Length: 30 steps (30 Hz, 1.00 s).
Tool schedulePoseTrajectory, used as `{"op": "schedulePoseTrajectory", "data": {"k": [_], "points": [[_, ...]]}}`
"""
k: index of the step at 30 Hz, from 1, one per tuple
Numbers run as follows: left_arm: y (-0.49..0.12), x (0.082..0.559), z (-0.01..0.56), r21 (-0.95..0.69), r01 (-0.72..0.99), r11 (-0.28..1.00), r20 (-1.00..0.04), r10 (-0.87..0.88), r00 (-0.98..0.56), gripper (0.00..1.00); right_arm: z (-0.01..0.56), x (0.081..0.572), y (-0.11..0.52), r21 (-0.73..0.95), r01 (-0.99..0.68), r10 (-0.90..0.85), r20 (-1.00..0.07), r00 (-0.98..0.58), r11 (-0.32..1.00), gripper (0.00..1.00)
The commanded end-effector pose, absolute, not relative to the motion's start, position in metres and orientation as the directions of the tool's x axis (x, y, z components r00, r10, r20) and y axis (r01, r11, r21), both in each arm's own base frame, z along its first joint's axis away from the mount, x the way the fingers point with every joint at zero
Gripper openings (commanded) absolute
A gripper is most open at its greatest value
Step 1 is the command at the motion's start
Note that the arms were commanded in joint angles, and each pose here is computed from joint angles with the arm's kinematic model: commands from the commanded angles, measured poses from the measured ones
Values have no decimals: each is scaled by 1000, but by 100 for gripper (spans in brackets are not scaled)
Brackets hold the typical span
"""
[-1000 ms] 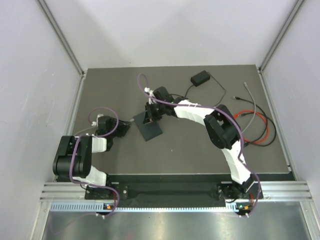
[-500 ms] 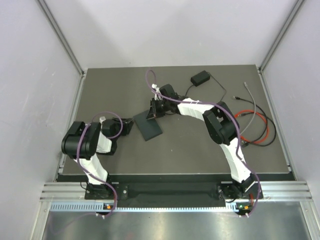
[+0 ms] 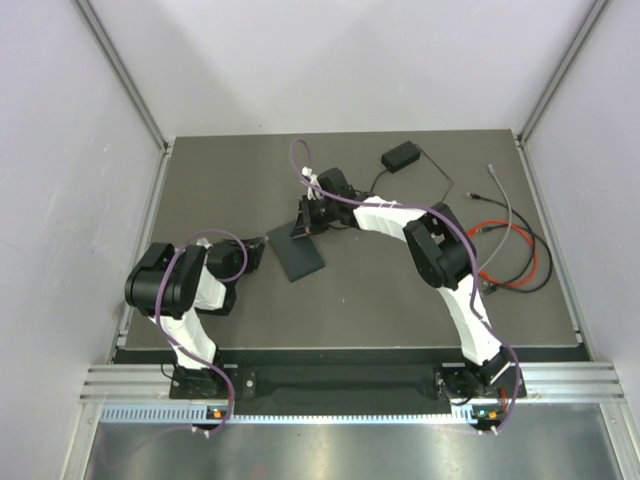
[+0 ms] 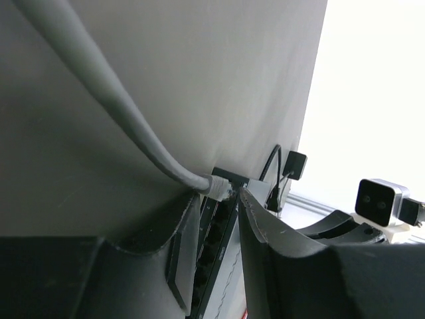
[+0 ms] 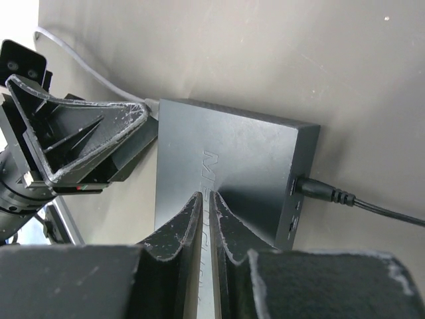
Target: Pull the plug from the switch port
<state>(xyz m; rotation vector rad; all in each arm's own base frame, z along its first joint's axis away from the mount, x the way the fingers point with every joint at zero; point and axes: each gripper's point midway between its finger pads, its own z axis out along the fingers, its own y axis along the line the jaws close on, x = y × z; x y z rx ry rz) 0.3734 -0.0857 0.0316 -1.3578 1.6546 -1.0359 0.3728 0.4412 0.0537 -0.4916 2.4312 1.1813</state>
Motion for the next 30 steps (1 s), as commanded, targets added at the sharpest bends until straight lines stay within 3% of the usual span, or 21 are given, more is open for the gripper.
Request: {"op": "schedulePoseTrajectory", "data": {"k": [1, 21, 25, 28, 29, 30], "points": [[-84, 372, 11, -885, -445, 135, -76, -986, -148, 35, 50, 376, 451, 658, -485, -147, -500, -853, 576, 9], [-90, 371, -18, -801, -570, 183, -126, -982, -139, 32, 44, 379, 452, 640, -494, -170, -500, -849, 589, 7], [-91, 372, -21, -793, -583, 174, -120, -984, -131, 22, 45, 378, 450, 632, -501, -180, -502, -846, 591, 7], [-91, 372, -24, -785, -596, 172, -119, -985, -128, 9, 44, 378, 448, 622, -505, -187, -505, -843, 599, 7], [-91, 372, -25, -782, -600, 170, -117, -985, -126, 0, 44, 378, 448, 619, -506, -188, -506, -842, 600, 7], [-91, 371, -26, -780, -604, 168, -115, -985, -125, 0, 44, 378, 448, 618, -509, -190, -508, -840, 600, 7]]}}
